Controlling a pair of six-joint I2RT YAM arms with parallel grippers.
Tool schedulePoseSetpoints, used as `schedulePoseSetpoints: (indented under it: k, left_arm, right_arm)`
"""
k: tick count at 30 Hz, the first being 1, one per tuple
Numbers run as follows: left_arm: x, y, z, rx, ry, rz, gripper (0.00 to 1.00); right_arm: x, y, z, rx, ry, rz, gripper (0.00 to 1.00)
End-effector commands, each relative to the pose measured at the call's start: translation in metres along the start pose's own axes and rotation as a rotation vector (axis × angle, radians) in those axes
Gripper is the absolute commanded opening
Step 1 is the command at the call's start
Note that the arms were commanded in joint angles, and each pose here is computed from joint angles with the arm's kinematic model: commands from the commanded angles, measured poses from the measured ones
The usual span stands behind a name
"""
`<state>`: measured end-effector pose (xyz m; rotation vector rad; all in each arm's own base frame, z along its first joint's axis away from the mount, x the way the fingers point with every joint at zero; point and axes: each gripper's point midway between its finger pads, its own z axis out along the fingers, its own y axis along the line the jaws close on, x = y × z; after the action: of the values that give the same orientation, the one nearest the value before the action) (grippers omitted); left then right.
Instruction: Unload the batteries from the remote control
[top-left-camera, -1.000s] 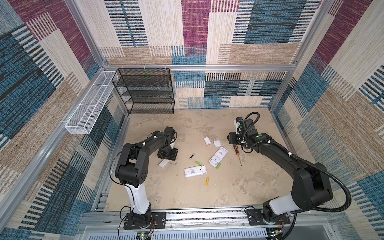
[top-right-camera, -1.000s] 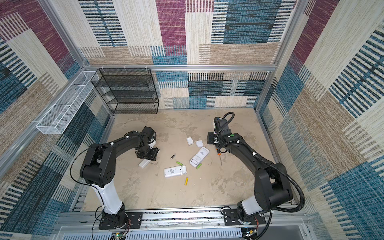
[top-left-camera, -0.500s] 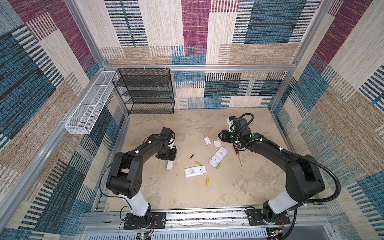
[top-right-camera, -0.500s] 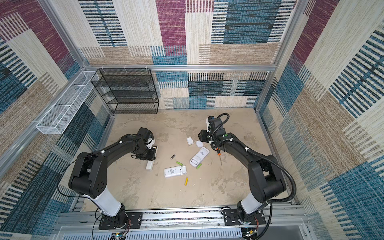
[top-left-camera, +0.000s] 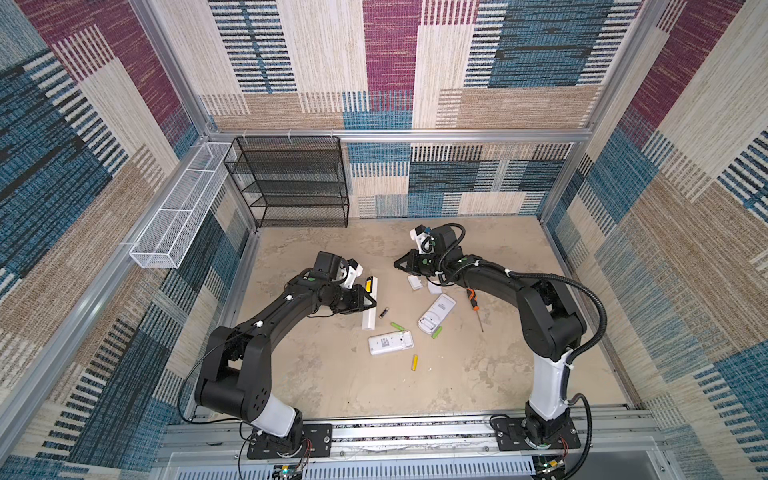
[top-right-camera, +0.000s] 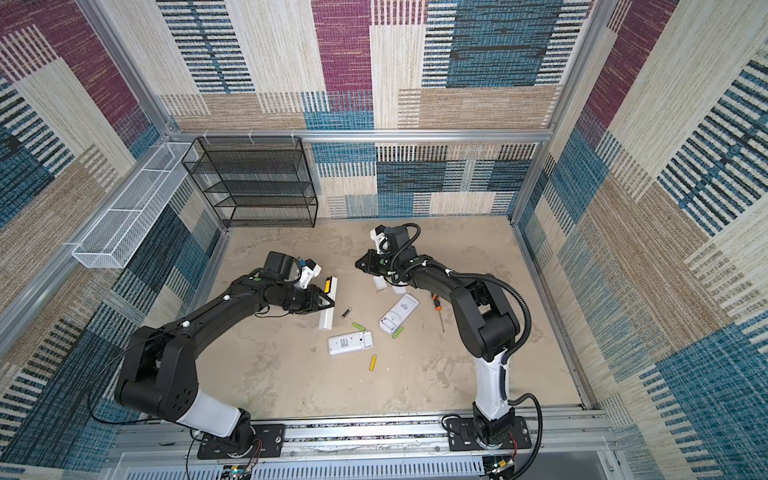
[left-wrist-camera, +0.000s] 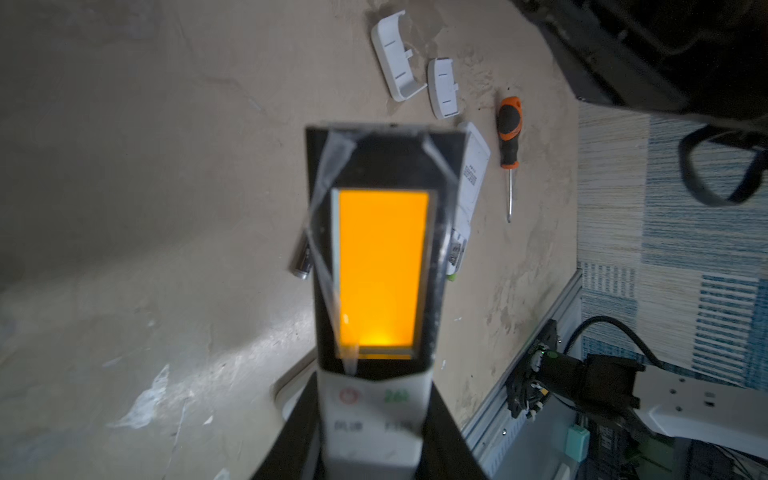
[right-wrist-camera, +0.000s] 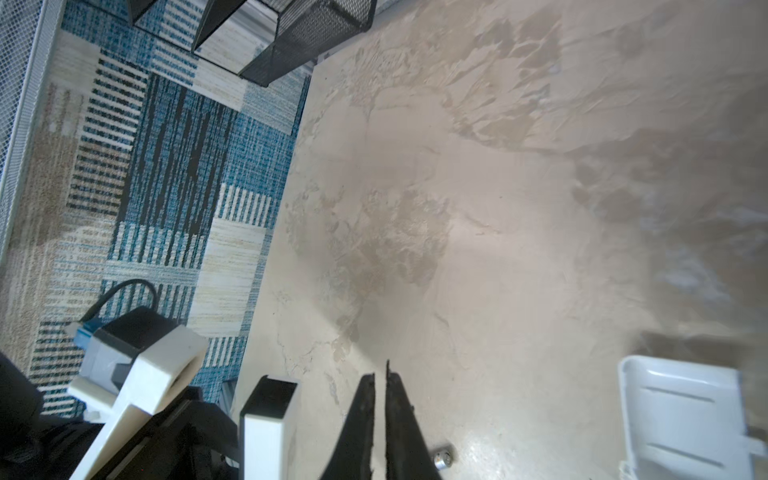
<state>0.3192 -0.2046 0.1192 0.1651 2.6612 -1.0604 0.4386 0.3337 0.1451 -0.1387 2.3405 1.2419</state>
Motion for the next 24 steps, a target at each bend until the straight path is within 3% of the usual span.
schedulePoseSetpoints:
  k: [1,5,15,24]
  left_arm:
    - [-0.015,-0.029,0.008,0.158,-0.007,-0.007,0.08]
    - [-0.028,-0.033,0.024,0.191,0.015,-0.011,0.07]
    - [-0.055,-0.031,0.051,0.229,0.044,-0.025,0.06]
    - [-0.071,-0.022,0.068,0.244,0.053,-0.049,0.06]
  right_arm:
    - [0.001,0.01,0.008,-0.082,0.034,-0.004,0.08]
    - [0.003,0.001,0.019,-0.1,0.069,-0.008,0.0]
    - [-0.024,-0.016,0.039,-0.109,0.087,-0.035,0.0]
    - [-0.02,-0.029,0.053,-0.112,0.12,-0.016,0.0]
